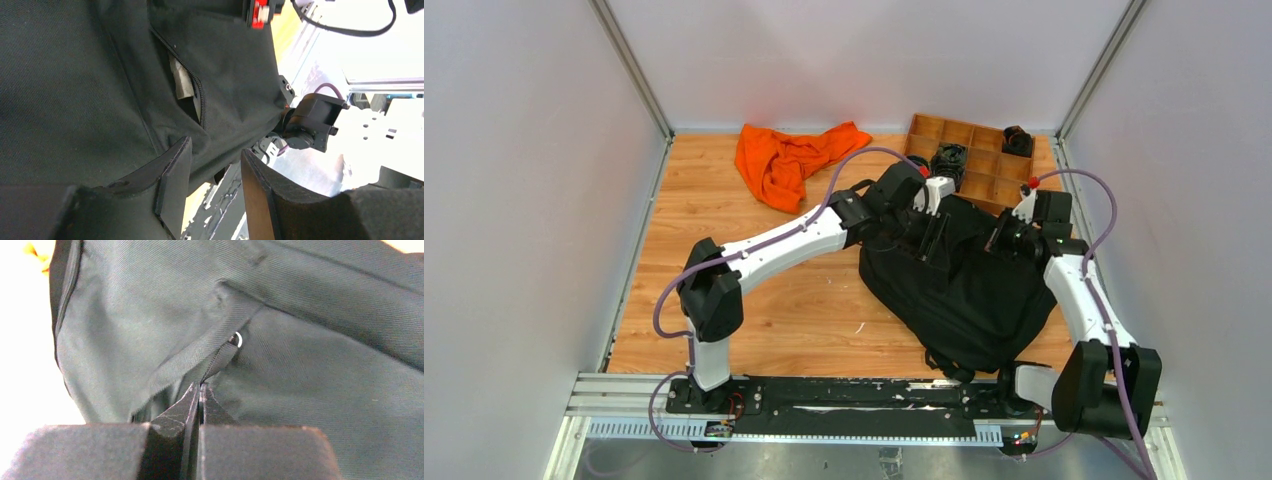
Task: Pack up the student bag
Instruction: Zip the student bag at the center of the board.
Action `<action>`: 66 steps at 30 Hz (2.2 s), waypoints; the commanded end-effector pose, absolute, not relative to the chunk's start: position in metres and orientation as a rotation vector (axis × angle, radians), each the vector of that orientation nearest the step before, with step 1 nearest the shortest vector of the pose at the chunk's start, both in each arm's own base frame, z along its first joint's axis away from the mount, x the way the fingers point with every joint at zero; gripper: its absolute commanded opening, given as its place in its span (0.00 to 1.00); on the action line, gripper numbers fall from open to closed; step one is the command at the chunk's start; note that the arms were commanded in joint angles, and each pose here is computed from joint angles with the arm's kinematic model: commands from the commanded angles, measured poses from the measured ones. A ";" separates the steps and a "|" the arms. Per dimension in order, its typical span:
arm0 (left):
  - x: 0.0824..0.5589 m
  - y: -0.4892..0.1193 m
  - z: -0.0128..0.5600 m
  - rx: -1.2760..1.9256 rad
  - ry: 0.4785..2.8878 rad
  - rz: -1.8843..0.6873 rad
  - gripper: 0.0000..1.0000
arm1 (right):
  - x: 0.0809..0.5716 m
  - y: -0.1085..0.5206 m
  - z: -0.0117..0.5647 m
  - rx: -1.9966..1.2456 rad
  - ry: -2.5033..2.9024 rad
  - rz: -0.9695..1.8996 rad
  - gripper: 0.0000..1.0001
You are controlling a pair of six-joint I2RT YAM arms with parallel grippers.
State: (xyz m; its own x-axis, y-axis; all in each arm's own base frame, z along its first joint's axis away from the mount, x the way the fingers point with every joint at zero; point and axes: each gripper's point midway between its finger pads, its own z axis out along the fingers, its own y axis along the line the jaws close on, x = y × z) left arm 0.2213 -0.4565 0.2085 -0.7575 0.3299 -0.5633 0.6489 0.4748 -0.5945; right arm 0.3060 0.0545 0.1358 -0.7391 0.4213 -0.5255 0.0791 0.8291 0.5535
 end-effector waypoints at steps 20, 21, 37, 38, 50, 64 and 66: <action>0.220 -0.469 0.216 0.752 2.343 -1.313 0.41 | 0.276 0.089 0.147 0.284 2.320 0.675 0.00; 0.221 -0.472 0.217 0.744 2.342 -1.327 0.41 | 0.277 0.089 0.152 0.286 2.305 0.673 0.00; 0.258 -0.518 0.223 0.561 2.369 -1.529 0.41 | 0.284 0.047 0.152 0.388 2.240 0.499 0.00; 0.258 -0.519 0.220 0.554 2.385 -1.529 0.41 | 0.284 0.045 0.151 0.389 2.242 0.491 0.00; 0.273 -0.537 0.191 0.384 2.452 -1.597 0.47 | 0.281 0.044 0.151 0.389 2.234 0.495 0.00; 0.287 -0.553 0.166 0.140 2.499 -1.680 0.53 | 0.283 0.062 0.165 0.301 2.189 0.619 0.00; 0.288 -0.557 0.165 0.118 2.499 -1.720 0.53 | 0.282 0.064 0.164 0.294 2.194 0.629 0.00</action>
